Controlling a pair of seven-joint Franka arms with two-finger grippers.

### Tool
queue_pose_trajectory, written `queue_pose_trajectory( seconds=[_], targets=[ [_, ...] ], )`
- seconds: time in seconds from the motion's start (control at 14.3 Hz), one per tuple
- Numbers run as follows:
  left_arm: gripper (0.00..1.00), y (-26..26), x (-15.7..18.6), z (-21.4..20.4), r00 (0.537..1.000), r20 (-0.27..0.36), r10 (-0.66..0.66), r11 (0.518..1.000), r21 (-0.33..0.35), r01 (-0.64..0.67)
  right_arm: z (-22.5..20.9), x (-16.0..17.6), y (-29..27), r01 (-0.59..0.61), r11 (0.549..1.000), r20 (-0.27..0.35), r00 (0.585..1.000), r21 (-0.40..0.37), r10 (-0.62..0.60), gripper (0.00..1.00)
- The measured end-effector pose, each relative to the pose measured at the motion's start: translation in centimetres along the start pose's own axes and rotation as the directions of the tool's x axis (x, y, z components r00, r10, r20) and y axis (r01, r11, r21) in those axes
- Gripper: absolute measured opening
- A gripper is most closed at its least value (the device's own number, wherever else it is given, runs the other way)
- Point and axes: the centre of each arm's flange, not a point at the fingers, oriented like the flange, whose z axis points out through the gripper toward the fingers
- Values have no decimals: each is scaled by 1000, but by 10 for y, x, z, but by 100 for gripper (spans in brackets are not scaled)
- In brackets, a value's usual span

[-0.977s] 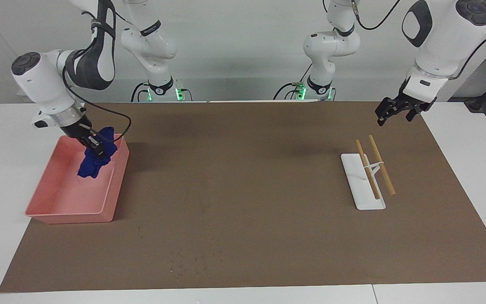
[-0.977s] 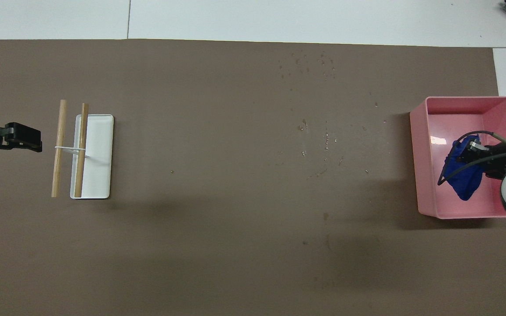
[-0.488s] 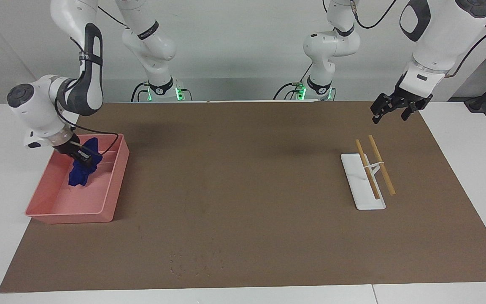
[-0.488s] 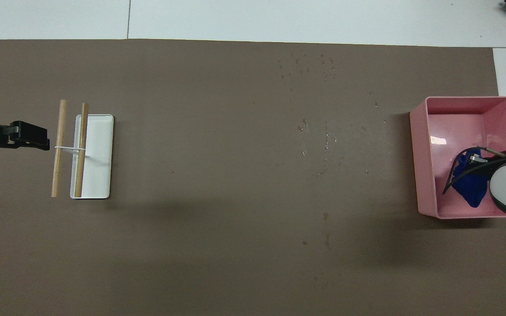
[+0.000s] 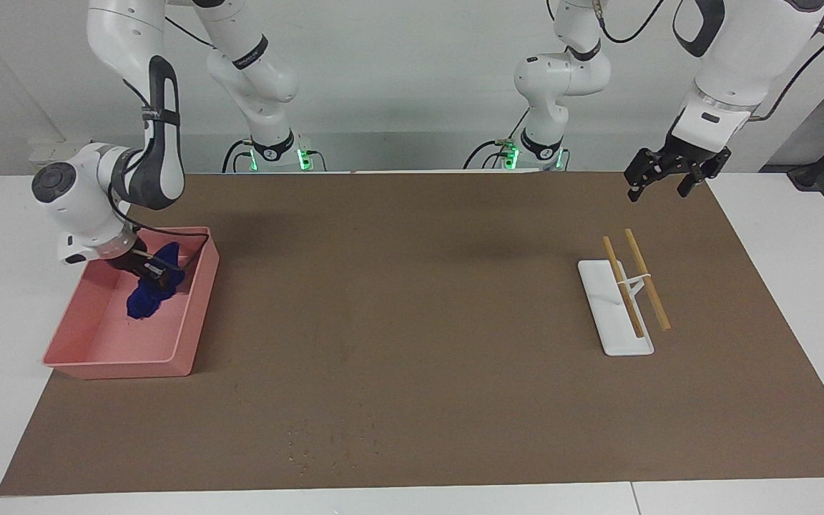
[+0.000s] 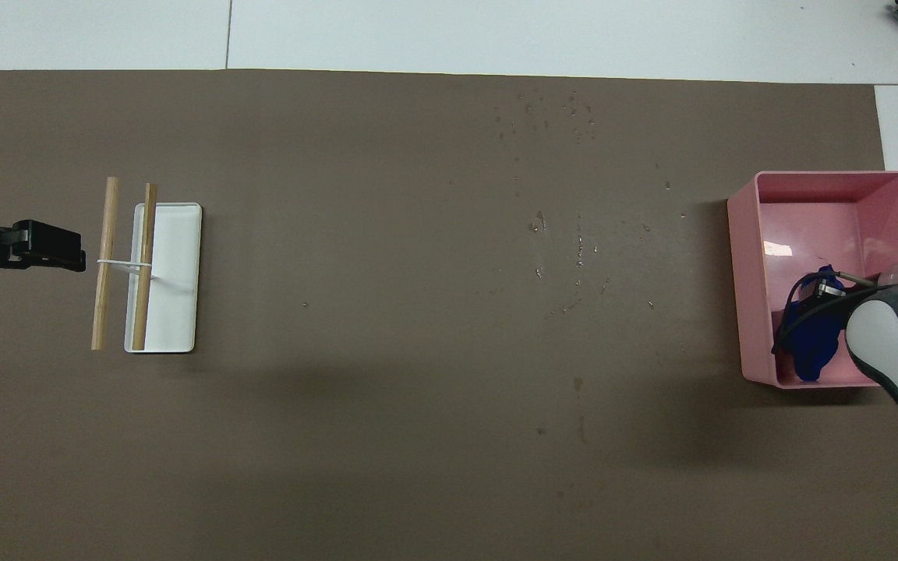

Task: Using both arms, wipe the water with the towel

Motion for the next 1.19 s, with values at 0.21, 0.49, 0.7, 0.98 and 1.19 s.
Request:
queue_pose_trajectory(
  seconds=[0.21,0.49,0.7,0.98,1.19],
  targets=[
    [100,1,-3,-1,1000,7,3,1000,1,-3,-23,3,-8,16,1000,11,1000,-8,-16,100],
    [100,2,-3,-1,1000,8,4,1000,1,-4,-102,3,-43,74,997,-43,996,-21,-75,100],
    [100,2,-3,-1,1000,7,5,1000,1,-5,-151,-29,-95,169,985,-70,983,-38,-171,100],
    [100,3,-3,-2,1000,7,6,1000,1,-6,-191,-65,-154,256,967,-105,961,-13,-256,100],
    [100,3,-3,-2,1000,6,7,1000,1,-7,-237,-85,-194,280,960,-101,955,-9,-280,100]
  ],
)
